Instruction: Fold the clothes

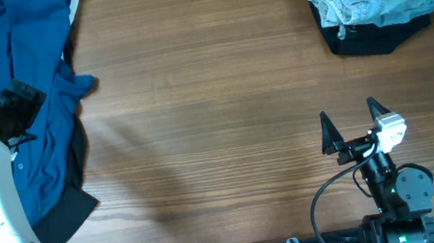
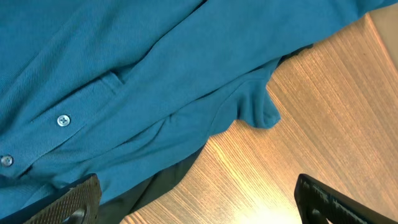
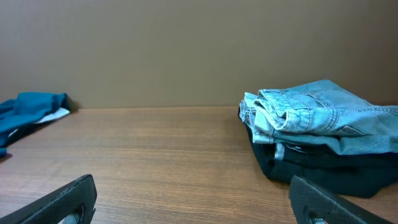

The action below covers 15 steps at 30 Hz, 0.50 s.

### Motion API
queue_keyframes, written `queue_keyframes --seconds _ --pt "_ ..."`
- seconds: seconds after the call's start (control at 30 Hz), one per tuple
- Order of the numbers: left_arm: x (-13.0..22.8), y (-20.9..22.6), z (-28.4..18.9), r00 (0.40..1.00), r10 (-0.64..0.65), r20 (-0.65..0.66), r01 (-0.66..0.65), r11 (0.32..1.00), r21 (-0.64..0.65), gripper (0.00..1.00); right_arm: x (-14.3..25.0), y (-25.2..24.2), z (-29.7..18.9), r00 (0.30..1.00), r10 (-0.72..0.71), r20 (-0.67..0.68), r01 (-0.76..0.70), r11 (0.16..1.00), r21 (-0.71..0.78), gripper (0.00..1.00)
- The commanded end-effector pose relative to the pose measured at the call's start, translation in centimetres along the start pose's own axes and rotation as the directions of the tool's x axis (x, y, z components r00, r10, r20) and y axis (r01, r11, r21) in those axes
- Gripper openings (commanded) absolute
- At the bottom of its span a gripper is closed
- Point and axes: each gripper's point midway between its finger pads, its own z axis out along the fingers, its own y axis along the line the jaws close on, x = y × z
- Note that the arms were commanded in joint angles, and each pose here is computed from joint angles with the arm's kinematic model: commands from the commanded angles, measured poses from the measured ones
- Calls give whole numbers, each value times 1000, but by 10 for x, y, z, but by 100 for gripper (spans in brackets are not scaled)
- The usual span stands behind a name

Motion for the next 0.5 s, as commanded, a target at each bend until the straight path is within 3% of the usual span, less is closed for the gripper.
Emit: queue_keyframes --seconds 0.0,0.2,0.47 --pt "-3 1 -8 1000 -7 12 7 1000 11 100 -3 0 -1 1000 8 16 -9 1000 5 100" --pt "-6 -9 -30 998 8 64 -11 999 48 100 -3 0 -1 1000 8 16 -9 1000 5 100" --pt "27 -75 -95 971 165 174 -201 956 213 100 -3 0 -1 1000 8 16 -9 1000 5 100"
